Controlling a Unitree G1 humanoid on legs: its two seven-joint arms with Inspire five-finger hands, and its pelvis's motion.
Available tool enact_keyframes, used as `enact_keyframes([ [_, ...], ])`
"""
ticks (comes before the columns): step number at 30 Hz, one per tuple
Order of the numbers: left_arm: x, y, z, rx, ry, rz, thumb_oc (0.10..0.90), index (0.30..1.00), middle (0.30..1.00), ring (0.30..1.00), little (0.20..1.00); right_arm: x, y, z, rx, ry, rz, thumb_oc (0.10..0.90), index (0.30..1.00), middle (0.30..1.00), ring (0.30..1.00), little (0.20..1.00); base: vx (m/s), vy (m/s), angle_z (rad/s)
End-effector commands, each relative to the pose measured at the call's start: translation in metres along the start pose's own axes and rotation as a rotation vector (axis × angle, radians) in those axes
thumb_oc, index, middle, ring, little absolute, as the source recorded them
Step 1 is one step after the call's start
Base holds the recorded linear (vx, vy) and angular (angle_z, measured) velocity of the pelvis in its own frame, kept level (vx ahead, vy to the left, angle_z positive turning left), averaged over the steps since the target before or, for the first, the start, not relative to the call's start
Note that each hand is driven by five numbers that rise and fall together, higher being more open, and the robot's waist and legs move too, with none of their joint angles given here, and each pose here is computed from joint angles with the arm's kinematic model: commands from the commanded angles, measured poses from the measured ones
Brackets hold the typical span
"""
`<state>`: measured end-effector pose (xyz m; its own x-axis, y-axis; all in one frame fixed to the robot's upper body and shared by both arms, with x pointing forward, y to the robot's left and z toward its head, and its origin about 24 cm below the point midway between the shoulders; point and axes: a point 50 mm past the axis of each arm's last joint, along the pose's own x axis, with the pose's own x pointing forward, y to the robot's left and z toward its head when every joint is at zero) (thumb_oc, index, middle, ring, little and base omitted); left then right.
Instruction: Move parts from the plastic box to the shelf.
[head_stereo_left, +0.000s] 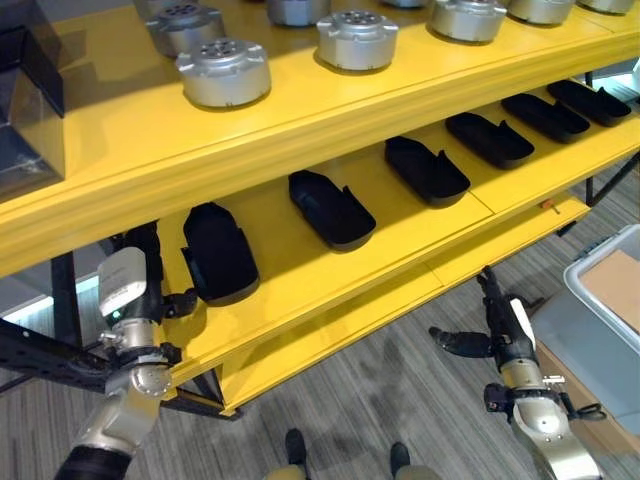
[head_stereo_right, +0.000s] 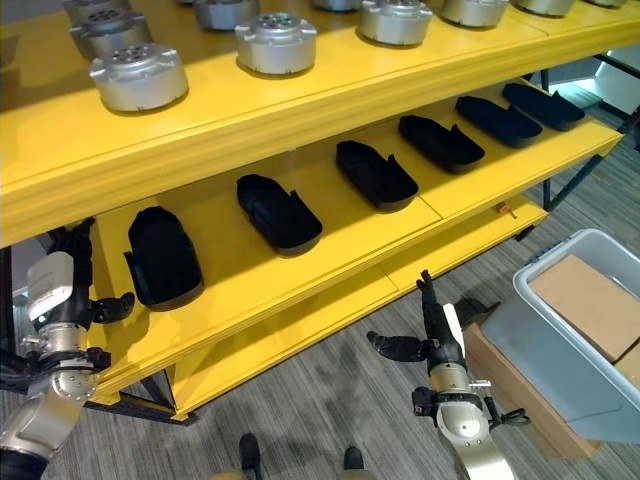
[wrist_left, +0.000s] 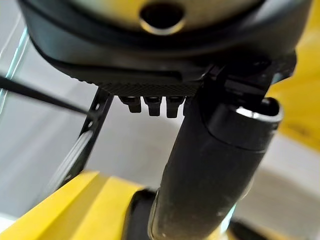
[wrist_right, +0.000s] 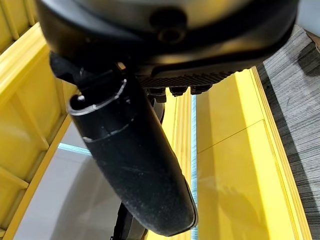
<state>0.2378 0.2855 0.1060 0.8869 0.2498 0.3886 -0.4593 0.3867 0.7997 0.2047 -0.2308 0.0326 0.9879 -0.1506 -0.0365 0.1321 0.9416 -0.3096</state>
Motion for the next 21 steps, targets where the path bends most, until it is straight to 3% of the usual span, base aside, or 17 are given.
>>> enact_keyframes([
  [1, 0.022, 0.025, 0.05, -0.381, -0.321, 0.004, 0.9, 1.0, 1.0, 1.0, 1.0, 0.008, -0.017, 0.059, 0.057, -0.328, -0.102, 0.9, 1.0, 1.0, 1.0, 1.0, -0.02, -0.092, 0.15],
  [2, 0.017, 0.023, 0.057, -0.498, -0.343, -0.053, 0.9, 1.0, 1.0, 1.0, 1.0, 0.007, -0.018, 0.06, 0.063, -0.33, -0.105, 0.9, 1.0, 1.0, 1.0, 1.0, -0.04, -0.138, 0.06],
  [4, -0.019, -0.003, 0.099, -1.092, -0.495, -0.653, 0.9, 1.0, 1.0, 1.0, 1.0, 0.009, -0.014, 0.064, 0.128, -0.342, -0.097, 0.9, 1.0, 1.0, 1.0, 1.0, -0.04, -0.199, -0.01],
  [6, -0.034, -0.017, 0.114, -1.343, -0.543, -0.892, 0.9, 1.0, 1.0, 1.0, 1.0, 0.016, -0.006, 0.066, 0.173, -0.353, -0.068, 0.9, 1.0, 1.0, 1.0, 1.0, -0.03, -0.189, 0.03],
  [7, -0.041, -0.023, 0.116, -1.51, -0.536, -0.941, 0.9, 1.0, 1.0, 1.0, 1.0, 0.021, 0.001, 0.066, 0.227, -0.346, -0.04, 0.9, 1.0, 1.0, 1.0, 1.0, -0.02, -0.153, 0.04],
  [13, -0.063, -0.04, 0.114, -1.726, -0.492, -1.064, 0.9, 1.0, 1.0, 1.0, 1.0, 0.024, 0.014, 0.067, 0.358, -0.341, 0.088, 0.9, 1.0, 1.0, 1.0, 1.0, -0.01, -0.132, 0.03],
  [16, -0.069, -0.041, 0.115, -1.779, -0.525, -1.062, 0.9, 1.0, 1.0, 1.0, 1.0, 0.022, 0.023, 0.07, 0.403, -0.354, 0.187, 0.9, 1.0, 1.0, 1.0, 1.0, 0.0, -0.125, 0.12],
  [21, -0.072, -0.043, 0.116, -1.875, -0.565, -1.101, 0.9, 1.0, 1.0, 1.0, 1.0, 0.018, 0.02, 0.065, 0.403, -0.348, 0.177, 0.9, 1.0, 1.0, 1.0, 1.0, -0.04, -0.032, 0.17],
])
